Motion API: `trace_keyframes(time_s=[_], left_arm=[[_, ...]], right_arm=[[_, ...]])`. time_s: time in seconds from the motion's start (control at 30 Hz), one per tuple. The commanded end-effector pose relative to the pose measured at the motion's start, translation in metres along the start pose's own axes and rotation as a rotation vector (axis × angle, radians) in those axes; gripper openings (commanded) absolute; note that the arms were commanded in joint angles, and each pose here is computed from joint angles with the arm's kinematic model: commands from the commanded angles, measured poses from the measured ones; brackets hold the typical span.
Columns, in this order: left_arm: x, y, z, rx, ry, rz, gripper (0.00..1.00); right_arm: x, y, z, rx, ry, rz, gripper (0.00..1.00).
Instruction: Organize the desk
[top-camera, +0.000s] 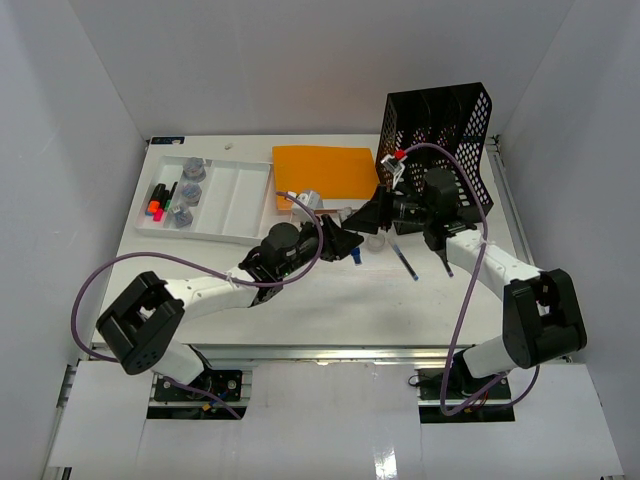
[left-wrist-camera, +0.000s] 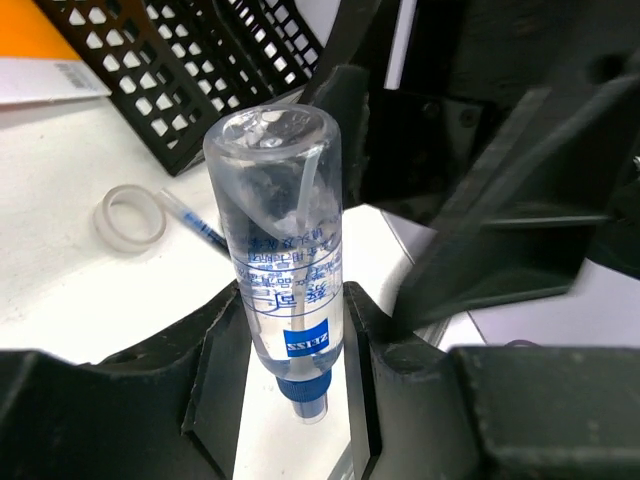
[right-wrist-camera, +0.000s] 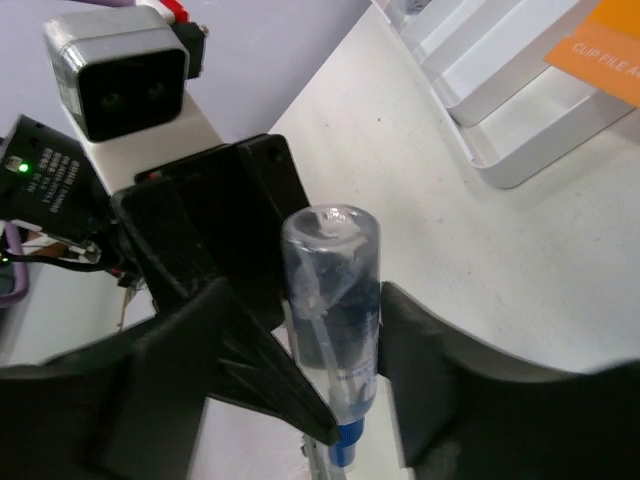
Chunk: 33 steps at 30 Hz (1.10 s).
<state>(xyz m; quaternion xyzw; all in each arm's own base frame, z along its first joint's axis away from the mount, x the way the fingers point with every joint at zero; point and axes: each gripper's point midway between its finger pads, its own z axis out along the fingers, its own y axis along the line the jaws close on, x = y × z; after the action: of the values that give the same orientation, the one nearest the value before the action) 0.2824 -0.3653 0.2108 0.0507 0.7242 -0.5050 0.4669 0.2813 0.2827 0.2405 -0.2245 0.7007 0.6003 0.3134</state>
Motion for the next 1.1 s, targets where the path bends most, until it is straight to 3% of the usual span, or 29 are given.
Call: trace_keyframes(time_s=[0.0,0.07,0.13,0.27,0.6,0.87,1.07], left_arm=[[-0.013,0.003,-0.007,-0.038,-0.022,0.032,0.10],[-0.018,0.009,-0.014,-0.068,-0.023,0.044,0.10],[-0.021,0.021,-0.024,-0.112,-0.013,0.049,0.10],[-0.046,0.059,-0.048,-0.228,-0.010,0.064,0.09],[-0.144,0.242,-0.123,-0.804,0.099,0.159,0.09],[-0.202,0.349,-0.139,-1.094,0.158,0.218,0.09],[-0.217,0.398,-0.135,-1.211,0.246,0.295,0.11]], right_arm=[[-0.011,0.013,-0.016,-0.044,-0.021,-0.123,0.87],[-0.017,0.002,-0.026,-0.006,-0.037,-0.149,0.96],[-0.025,-0.013,-0.038,0.055,-0.046,-0.190,0.91],[-0.028,-0.030,-0.068,0.128,-0.048,-0.313,0.90],[0.010,-0.026,-0.098,0.233,-0.031,-0.632,0.90],[0.018,-0.015,-0.110,0.160,-0.032,-0.691,0.90],[0.016,-0.015,-0.116,0.172,-0.039,-0.707,0.90]])
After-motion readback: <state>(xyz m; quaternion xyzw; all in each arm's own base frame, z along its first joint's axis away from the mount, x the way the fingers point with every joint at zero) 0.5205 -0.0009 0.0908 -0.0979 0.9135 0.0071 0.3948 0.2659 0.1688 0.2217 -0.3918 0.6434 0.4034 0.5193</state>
